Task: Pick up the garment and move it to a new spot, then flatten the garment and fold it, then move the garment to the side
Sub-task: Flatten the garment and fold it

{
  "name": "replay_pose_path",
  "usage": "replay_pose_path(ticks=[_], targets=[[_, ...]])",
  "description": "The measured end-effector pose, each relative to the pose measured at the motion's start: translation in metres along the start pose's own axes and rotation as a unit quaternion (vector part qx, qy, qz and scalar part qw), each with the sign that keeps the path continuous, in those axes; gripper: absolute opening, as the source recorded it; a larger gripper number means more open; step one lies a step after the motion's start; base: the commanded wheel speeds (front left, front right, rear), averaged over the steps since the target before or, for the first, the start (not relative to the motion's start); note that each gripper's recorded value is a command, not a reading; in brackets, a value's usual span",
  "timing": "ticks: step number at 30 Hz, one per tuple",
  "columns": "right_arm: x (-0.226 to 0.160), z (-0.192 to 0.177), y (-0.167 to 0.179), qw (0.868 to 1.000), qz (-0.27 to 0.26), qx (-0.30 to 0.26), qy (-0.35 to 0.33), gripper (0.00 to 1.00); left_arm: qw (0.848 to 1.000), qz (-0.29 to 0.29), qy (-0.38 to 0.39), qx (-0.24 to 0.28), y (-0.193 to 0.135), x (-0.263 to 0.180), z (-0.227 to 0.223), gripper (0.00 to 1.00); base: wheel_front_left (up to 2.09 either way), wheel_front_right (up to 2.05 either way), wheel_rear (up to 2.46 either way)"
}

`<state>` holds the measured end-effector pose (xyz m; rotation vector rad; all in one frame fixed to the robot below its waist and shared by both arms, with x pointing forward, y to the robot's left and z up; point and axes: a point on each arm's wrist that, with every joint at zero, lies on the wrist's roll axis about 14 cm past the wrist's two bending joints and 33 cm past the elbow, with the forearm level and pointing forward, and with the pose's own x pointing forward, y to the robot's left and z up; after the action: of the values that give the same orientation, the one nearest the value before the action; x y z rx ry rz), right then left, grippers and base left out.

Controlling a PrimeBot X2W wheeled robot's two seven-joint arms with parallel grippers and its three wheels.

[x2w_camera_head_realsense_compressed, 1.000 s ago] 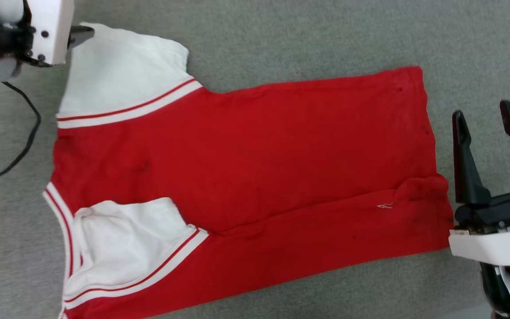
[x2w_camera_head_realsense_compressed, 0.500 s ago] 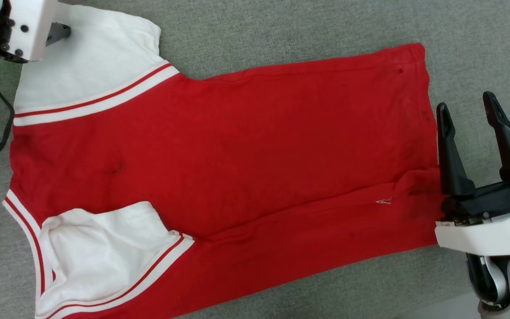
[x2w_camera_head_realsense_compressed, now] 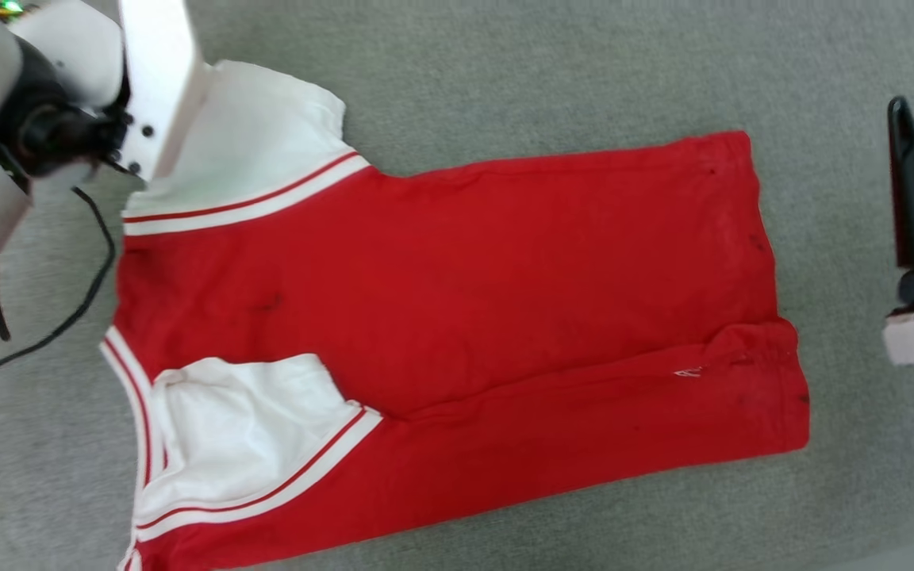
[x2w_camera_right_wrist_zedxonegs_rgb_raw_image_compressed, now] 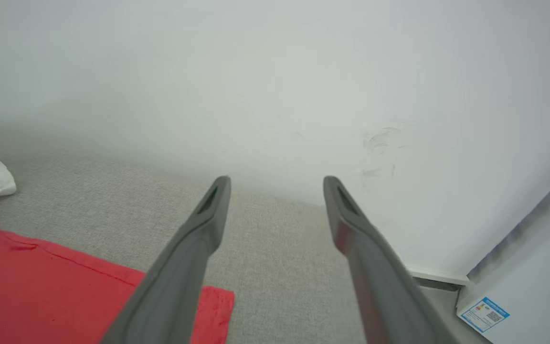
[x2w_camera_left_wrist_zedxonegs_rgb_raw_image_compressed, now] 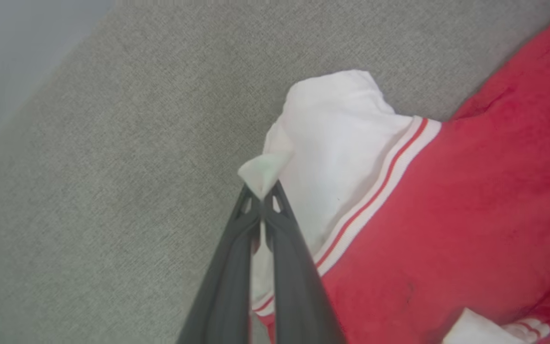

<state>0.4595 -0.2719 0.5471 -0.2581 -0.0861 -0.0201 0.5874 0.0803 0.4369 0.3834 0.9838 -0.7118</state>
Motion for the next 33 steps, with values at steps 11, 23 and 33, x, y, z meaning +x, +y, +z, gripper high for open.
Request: replay_pose_path(ticks=[11, 23, 33], targets=[[0.034, -0.025, -0.004, 0.968, 0.101, -0.045, 0.226, 1.0, 0.998, 0.0, -0.04, 0.039, -0.018, -0.041, -0.01, 0.0, 0.0, 0.0, 0.0], [0.018, -0.107, 0.021, 0.831, 0.193, -0.049, 0.52, 1.0, 0.996, -0.013, -0.051, 0.069, -0.026, -0.033, -0.012, 0.0, 0.0, 0.0, 0.0], [0.026, -0.164, 0.066, 0.787, 0.214, 0.01, 0.578, 1.0, 0.996, -0.018, -0.046, 0.07, -0.018, -0.018, -0.021, 0.0, 0.0, 0.0, 0.0]])
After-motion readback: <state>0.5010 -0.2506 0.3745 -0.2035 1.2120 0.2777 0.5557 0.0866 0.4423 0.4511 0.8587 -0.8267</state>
